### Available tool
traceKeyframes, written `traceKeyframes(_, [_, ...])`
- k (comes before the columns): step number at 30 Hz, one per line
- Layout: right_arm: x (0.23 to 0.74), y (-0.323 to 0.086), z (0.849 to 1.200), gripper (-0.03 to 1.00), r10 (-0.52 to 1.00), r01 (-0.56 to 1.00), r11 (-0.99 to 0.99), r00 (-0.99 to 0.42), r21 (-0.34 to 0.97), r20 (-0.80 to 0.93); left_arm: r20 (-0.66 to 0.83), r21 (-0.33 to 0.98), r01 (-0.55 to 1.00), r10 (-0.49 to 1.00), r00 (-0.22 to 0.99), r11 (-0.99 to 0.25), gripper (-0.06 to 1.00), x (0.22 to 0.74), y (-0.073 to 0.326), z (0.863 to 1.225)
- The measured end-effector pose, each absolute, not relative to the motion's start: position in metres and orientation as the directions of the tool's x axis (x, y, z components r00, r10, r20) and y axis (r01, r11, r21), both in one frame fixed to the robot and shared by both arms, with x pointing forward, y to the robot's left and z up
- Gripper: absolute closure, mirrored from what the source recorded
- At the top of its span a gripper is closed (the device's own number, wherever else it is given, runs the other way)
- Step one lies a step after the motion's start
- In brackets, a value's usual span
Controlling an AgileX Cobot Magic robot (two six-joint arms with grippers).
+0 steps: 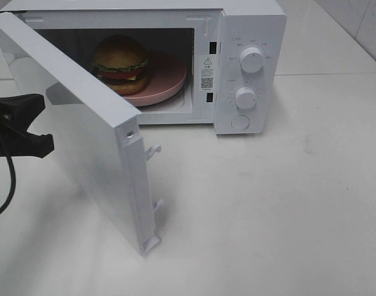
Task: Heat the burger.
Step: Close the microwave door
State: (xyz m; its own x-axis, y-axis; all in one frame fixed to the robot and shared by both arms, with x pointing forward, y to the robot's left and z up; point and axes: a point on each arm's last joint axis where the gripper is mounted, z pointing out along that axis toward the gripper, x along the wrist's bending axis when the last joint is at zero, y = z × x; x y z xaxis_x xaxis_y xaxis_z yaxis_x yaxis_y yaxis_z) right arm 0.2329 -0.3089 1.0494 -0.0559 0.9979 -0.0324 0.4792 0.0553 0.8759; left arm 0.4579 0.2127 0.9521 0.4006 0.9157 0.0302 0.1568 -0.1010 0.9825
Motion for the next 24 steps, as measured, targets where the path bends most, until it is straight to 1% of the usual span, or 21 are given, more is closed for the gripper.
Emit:
traceKeyframes(9, [0.233,-0.309,1.049,0.23,0.998,0.479,0.055,-0.056,0.876,-0.032,0.027,0.982,0.165,0.934,0.356,-0.091,0.94,0.466,0.184,0.94])
traceKeyframes(24, [0.233,-0.309,1.049,0.23,0.998,0.479,0.055,-0.056,0.876,-0.032,-0.038,0.99,0.14,0.938,0.345,-0.012,0.94,0.5,0.136,0.951])
